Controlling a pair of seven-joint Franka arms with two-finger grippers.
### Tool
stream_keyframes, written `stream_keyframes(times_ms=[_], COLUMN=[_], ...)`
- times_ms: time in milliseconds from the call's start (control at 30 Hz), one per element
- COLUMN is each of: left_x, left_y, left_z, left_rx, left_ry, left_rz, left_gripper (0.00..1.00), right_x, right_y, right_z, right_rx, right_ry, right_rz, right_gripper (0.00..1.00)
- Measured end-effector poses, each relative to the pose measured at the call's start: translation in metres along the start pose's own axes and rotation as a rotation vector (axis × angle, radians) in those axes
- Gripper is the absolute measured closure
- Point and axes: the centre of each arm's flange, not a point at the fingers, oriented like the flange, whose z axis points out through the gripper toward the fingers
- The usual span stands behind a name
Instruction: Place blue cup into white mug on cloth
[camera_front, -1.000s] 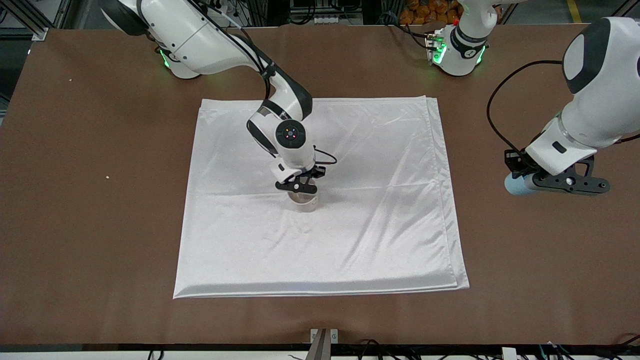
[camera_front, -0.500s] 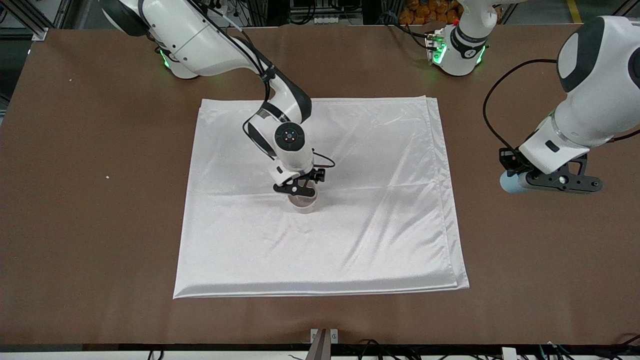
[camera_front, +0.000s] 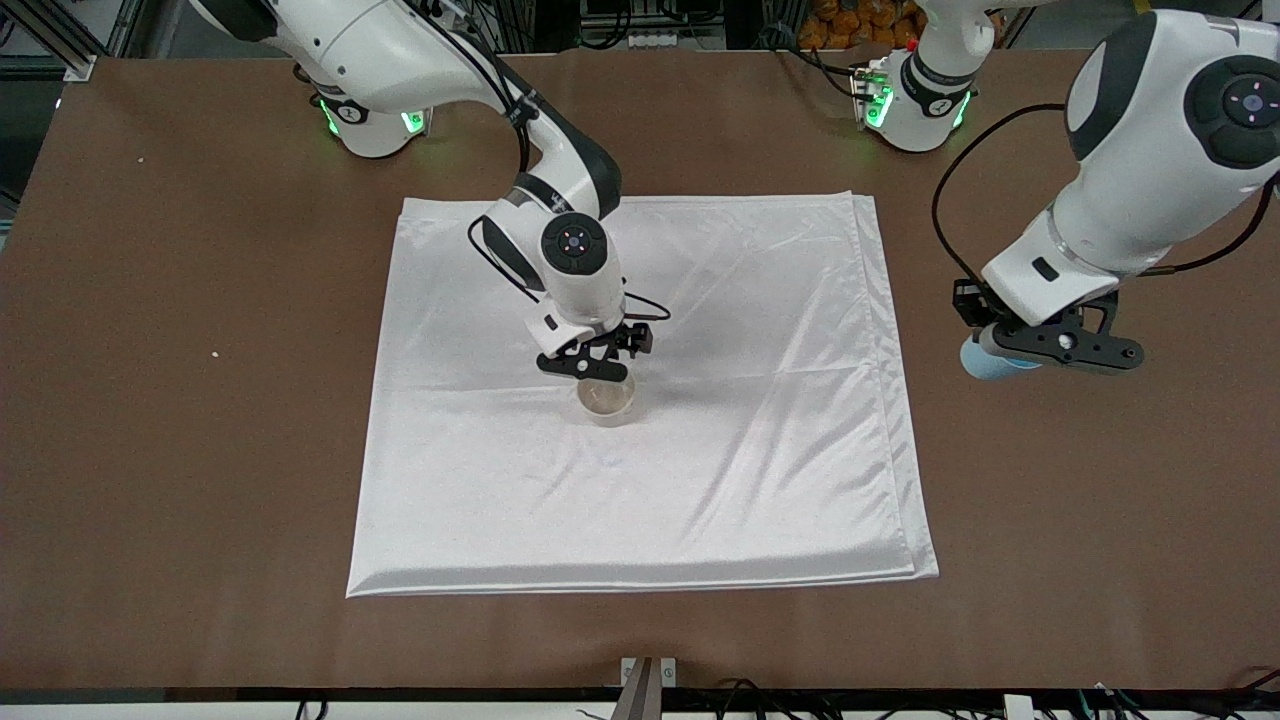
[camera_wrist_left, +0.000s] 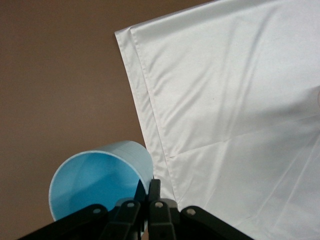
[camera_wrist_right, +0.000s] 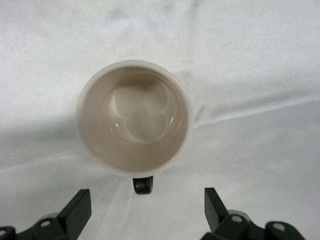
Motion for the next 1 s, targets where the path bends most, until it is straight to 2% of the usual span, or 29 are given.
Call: stream_keyframes(times_ms=[267,433,700,1000], left_x=[-0.004,-0.007,-0.013,0.000], left_y=[0.045,0.073,0.126,0.176], left_z=[-0.005,-0.007,0.004,0.027], left_rx=[-0.011,-0.019,-0.035,-0.083], left_ry=[0.008,0.010,0.000,0.013], left_rz=[0.077,0.126,0.217,0.295], left_gripper=[0.96,0.96,0.96,0.96], right_x=[-0.001,0.012,0.080,0.164], right_y=[0.000,0.017,0.099,0.228], right_z=[-0.035,-0.051,-0.073,-0.069], right_rx=[0.026,0.003,-0.044,-0.049], right_ry=[0.024,0.019,-0.009,-0.037], right_rz=[0.004,-0.020,-0.064,-0.142], right_gripper=[0.00,0.00,0.00,0.00])
